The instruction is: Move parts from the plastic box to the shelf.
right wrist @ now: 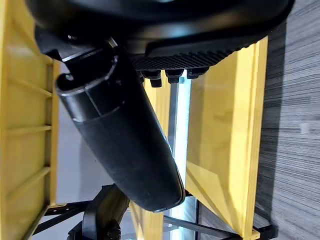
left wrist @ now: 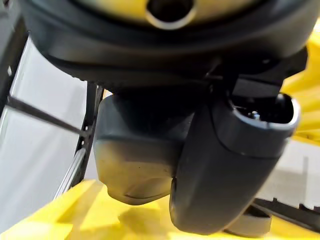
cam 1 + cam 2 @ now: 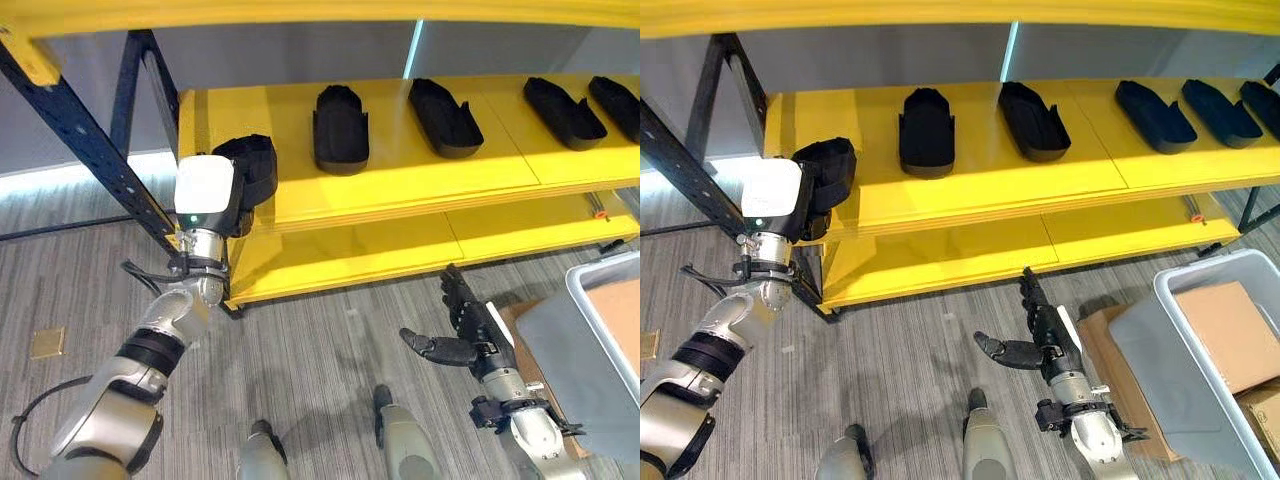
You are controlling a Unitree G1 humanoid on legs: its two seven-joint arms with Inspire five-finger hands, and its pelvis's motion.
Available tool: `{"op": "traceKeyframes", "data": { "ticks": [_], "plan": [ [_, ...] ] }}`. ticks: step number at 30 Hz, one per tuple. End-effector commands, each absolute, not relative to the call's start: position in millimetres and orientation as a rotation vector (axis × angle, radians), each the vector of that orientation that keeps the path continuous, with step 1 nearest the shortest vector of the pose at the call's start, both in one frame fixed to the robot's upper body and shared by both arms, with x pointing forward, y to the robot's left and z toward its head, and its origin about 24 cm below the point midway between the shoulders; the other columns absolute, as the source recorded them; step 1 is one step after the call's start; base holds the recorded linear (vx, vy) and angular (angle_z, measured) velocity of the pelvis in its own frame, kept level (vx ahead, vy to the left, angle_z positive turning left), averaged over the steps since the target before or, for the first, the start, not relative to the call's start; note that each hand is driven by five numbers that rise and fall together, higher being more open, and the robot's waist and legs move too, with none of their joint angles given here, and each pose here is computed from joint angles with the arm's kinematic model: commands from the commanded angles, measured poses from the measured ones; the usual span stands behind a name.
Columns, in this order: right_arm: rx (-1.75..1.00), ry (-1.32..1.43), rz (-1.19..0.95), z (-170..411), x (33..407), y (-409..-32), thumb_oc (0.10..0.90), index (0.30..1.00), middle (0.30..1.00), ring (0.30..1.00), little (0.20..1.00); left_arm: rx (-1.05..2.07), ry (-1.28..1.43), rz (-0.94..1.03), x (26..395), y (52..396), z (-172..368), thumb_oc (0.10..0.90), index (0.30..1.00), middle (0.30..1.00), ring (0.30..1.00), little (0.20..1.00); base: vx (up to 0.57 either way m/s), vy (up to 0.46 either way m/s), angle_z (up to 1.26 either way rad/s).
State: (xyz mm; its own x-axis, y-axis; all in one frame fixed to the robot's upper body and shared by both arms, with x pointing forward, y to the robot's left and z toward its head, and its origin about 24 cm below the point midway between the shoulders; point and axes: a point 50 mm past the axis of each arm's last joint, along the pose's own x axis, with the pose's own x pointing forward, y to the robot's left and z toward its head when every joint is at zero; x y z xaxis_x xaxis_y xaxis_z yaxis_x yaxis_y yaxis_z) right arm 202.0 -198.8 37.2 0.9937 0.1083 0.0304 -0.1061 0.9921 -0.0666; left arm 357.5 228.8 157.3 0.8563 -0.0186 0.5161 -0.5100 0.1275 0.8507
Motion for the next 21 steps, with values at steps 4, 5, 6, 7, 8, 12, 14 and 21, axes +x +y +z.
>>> {"op": "traceKeyframes", "data": {
  "ticks": [4, 5, 6, 7, 8, 12, 14, 21],
  "plan": [
    [-0.113, -0.278, 0.147, 83.5, 209.6, -198.4, 0.900, 1.000, 1.000, 1.000, 1.000, 1.383, -0.724, 0.577, 368.5, 219.8, 244.1, 0.400, 0.300, 0.300, 0.300, 0.300, -0.02, -0.012, 0.01],
    [-0.113, -0.276, 0.148, 83.2, 209.6, -198.4, 0.900, 1.000, 1.000, 1.000, 1.000, 1.383, -0.722, 0.580, 368.8, 220.2, 245.1, 0.400, 0.300, 0.300, 0.300, 0.300, -0.02, -0.030, 0.00],
    [-0.116, -0.277, 0.149, 83.5, 209.4, -198.7, 0.900, 1.000, 1.000, 1.000, 1.000, 1.380, -0.720, 0.583, 369.3, 220.6, 246.6, 0.400, 0.300, 0.300, 0.300, 0.300, -0.02, -0.026, -0.05],
    [-0.119, -0.276, 0.147, 83.5, 209.4, -199.2, 0.900, 1.000, 1.000, 1.000, 1.000, 1.375, -0.719, 0.589, 369.9, 220.5, 248.9, 0.400, 0.300, 0.300, 0.300, 0.300, -0.02, -0.034, -0.06],
    [-0.120, -0.273, 0.150, 83.1, 208.8, -199.1, 0.900, 1.000, 1.000, 1.000, 1.000, 1.372, -0.721, 0.603, 370.6, 221.3, 254.2, 0.400, 0.300, 0.300, 0.300, 0.300, -0.02, -0.036, -0.05],
    [-0.128, -0.263, 0.152, 81.3, 207.4, -199.9, 0.900, 1.000, 1.000, 1.000, 1.000, 1.367, -0.719, 0.611, 371.3, 222.0, 257.4, 0.400, 0.300, 0.300, 0.300, 0.300, -0.01, -0.036, 0.00],
    [-0.131, -0.264, 0.150, 81.7, 207.2, -200.5, 0.900, 1.000, 1.000, 1.000, 1.000, 1.367, -0.723, 0.613, 371.3, 222.1, 259.5, 0.400, 0.300, 0.300, 0.300, 0.300, 0.00, -0.028, 0.04],
    [-0.139, -0.257, 0.149, 80.5, 206.2, -201.9, 0.900, 1.000, 1.000, 1.000, 1.000, 1.367, -0.710, 0.659, 371.1, 231.6, 269.1, 0.400, 0.300, 0.300, 0.300, 0.300, 0.00, -0.006, 0.01]
  ]
}}
